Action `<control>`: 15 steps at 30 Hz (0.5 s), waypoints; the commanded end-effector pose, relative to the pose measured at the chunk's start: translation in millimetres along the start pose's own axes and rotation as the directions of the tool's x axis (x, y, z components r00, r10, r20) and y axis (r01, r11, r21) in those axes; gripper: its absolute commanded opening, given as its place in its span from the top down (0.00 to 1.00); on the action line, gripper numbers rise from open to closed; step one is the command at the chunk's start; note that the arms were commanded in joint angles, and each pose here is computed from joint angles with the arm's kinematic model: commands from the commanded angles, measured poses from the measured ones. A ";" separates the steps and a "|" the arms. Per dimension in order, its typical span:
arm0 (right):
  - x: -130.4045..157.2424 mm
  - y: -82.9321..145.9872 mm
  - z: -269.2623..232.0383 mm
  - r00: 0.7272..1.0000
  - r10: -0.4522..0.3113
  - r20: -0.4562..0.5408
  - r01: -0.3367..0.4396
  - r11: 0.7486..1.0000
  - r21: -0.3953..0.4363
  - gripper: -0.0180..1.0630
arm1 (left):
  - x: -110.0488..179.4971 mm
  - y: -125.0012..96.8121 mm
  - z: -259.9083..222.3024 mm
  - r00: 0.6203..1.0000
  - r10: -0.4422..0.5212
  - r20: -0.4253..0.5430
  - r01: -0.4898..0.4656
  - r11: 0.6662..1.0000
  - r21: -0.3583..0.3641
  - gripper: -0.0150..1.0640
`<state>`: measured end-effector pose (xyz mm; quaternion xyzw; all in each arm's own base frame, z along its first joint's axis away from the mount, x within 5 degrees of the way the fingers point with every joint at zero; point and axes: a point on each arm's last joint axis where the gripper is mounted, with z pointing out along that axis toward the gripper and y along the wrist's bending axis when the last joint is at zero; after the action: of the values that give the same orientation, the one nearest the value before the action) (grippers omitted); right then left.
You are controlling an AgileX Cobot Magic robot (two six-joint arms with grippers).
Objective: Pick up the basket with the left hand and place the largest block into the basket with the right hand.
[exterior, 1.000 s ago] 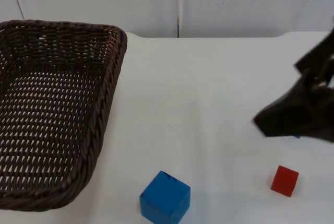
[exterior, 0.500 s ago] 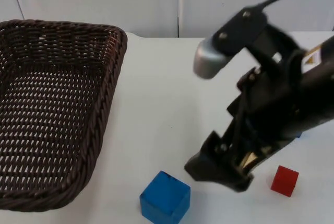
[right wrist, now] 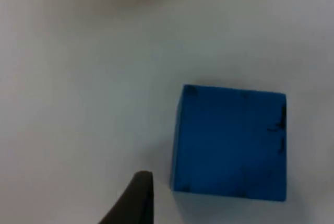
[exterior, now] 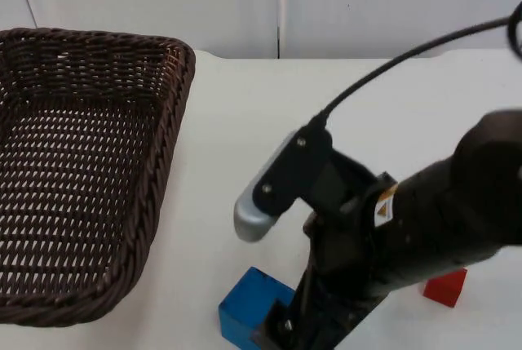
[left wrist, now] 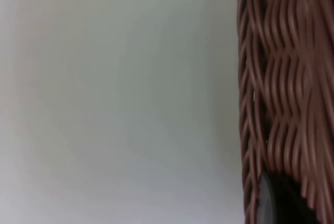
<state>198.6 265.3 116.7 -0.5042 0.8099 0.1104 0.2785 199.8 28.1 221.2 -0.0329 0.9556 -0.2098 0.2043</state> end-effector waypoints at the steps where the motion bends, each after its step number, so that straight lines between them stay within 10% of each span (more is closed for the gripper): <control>1: 2.9 -0.7 13.4 1.000 -0.005 0.014 0.005 0.999 0.032 0.01 | -1.1 -3.1 -2.1 1.000 -0.015 0.027 0.015 1.000 0.021 0.99; 15: -13.3 0.8 48.3 0.999 -0.005 -0.051 0.004 1.000 -0.031 0.01 | -1.2 -3.2 -2.1 0.999 -0.016 0.028 0.016 1.000 0.022 0.99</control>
<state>219.2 295.4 86.1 -0.5092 0.8138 0.1072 0.2589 199.9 28.2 221.2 -0.0332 0.9556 -0.2091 0.2051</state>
